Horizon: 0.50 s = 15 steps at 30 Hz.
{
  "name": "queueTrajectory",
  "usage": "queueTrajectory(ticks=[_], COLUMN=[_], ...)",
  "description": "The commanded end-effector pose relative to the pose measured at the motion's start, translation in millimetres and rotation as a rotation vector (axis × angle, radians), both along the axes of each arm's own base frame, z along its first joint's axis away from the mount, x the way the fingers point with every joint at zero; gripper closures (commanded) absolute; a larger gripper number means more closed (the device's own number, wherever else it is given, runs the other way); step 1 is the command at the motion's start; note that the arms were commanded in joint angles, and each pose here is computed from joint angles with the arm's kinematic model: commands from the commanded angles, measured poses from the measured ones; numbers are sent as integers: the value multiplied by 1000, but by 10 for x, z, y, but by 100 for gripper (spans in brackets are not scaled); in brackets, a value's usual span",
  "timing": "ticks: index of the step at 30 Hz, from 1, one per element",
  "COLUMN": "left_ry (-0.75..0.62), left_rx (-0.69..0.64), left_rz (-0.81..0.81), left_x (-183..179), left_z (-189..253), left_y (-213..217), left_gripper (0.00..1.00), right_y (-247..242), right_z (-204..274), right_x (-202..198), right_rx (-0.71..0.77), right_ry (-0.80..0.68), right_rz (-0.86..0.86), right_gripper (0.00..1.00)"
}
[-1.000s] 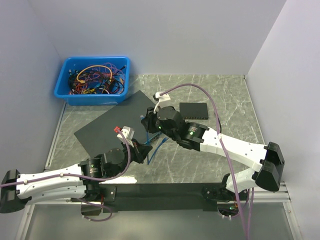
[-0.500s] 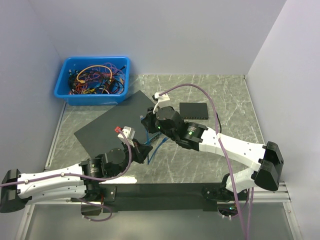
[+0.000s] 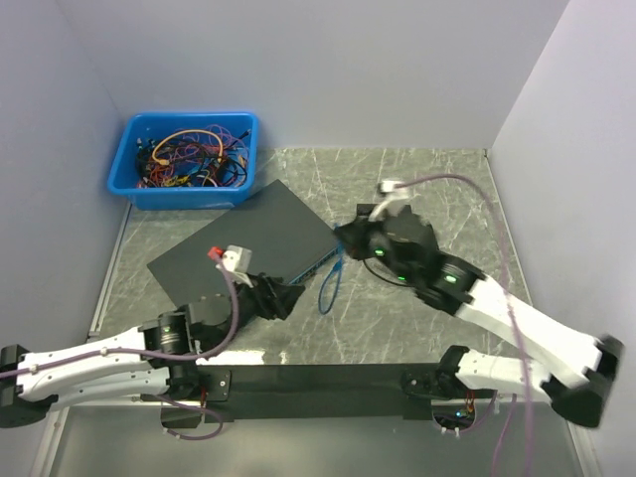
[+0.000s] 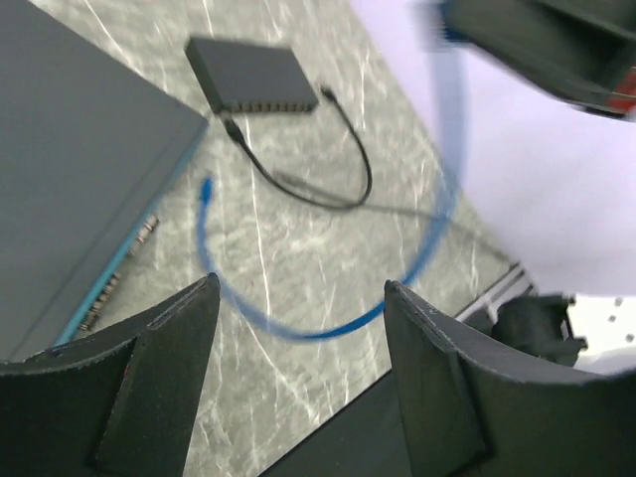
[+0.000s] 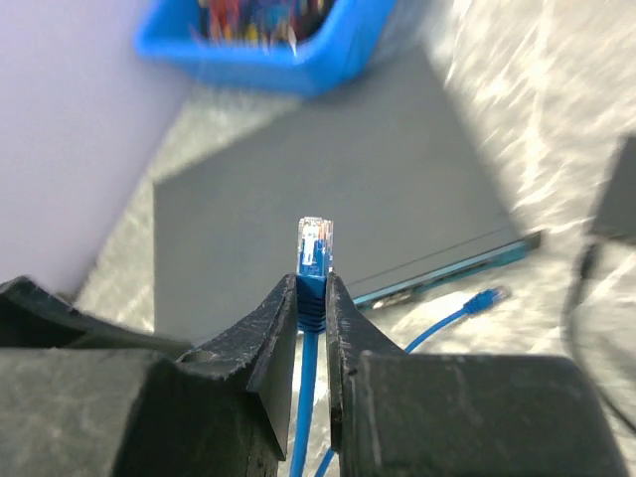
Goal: Insert the plug into the switch port
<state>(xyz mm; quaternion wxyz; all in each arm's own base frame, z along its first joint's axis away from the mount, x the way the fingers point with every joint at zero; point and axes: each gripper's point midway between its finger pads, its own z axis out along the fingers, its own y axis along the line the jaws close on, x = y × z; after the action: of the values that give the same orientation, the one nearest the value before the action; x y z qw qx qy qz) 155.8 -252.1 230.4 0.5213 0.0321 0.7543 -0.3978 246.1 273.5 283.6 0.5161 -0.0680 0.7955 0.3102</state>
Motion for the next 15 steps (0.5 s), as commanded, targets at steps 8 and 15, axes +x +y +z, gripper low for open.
queueTrajectory(ticks=[8,15], left_ry=[-16,-15], left_rx=[-40,22], left_rz=[177,320], left_x=[131,295], left_z=[219,177], left_y=[443,582], left_gripper=[25,22], right_y=[-1463,-694], right_z=[649,-182], right_x=[-222,4], right_rx=[-88,-248], right_ry=[-185,21], right_rz=[-339,-129], right_gripper=[100,100])
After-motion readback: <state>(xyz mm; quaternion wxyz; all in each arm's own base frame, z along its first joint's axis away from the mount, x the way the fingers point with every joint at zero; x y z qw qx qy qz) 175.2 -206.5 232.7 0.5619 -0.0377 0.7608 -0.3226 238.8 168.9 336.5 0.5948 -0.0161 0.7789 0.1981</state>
